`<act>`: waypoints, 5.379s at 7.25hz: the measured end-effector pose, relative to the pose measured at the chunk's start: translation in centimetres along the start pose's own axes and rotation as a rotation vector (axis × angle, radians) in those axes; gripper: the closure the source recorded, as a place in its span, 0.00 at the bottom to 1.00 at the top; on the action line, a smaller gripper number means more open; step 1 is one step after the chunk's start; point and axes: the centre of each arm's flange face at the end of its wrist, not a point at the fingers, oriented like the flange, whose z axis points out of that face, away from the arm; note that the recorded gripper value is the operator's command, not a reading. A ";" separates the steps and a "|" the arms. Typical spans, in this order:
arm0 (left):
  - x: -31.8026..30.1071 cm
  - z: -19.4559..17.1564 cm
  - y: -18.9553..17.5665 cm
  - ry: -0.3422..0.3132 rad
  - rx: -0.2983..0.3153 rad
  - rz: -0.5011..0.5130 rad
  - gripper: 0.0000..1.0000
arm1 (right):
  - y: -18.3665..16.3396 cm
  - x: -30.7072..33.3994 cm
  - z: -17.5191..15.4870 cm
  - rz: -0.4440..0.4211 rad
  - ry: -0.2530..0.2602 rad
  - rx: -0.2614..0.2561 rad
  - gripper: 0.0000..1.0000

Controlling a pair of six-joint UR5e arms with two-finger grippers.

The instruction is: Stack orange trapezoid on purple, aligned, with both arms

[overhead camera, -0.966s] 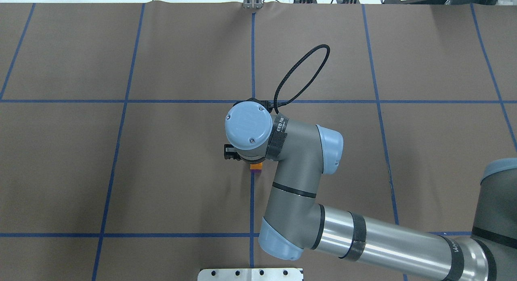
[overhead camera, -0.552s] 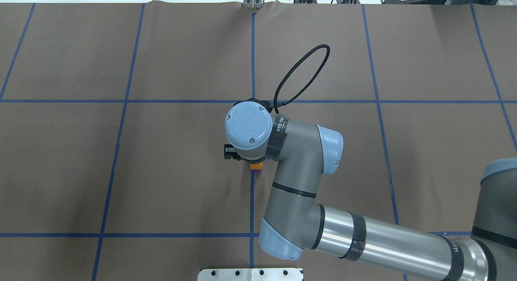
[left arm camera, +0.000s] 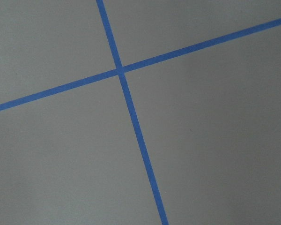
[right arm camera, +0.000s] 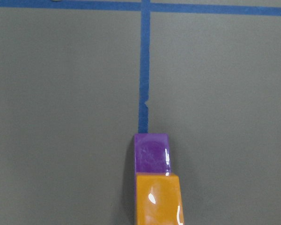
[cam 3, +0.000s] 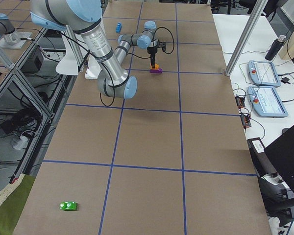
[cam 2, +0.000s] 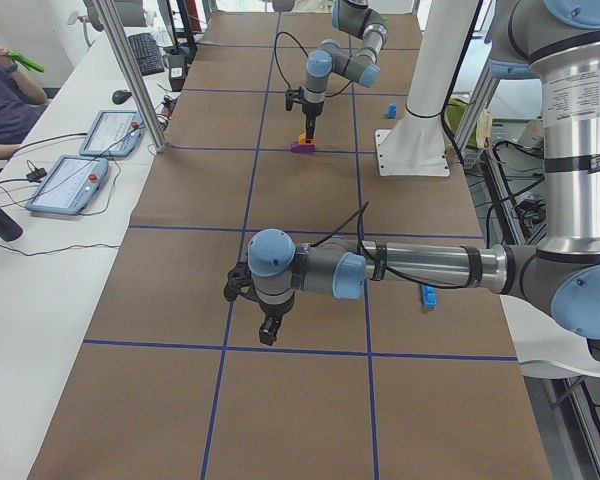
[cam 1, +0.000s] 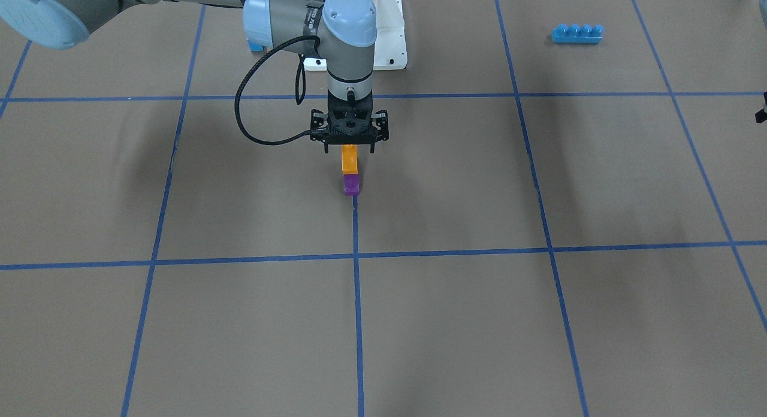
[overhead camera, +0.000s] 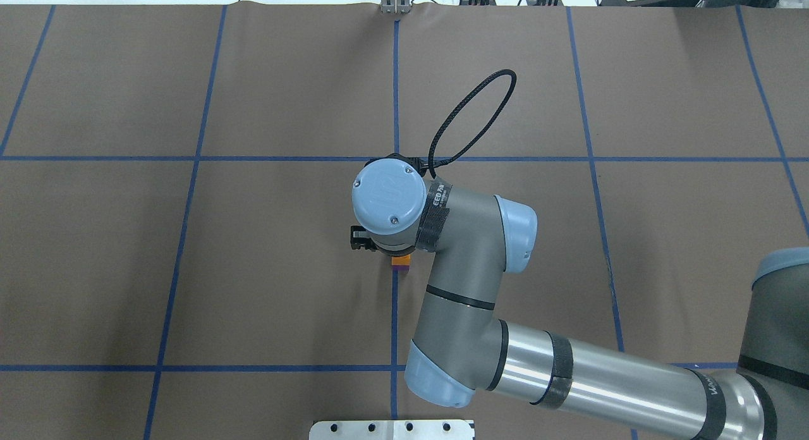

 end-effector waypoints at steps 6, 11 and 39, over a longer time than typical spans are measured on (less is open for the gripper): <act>-0.5 0.5 1.3 0.006 -0.010 -0.017 0.00 | 0.0 0.0 0.0 0.000 0.000 0.000 0.00; -0.1 0.1 0.8 0.002 0.000 -0.004 0.00 | 0.0 0.0 0.0 0.000 0.000 0.000 0.00; -0.2 0.2 2.1 -0.002 -0.011 -0.021 0.00 | 0.0 0.0 0.0 0.000 0.000 0.000 0.00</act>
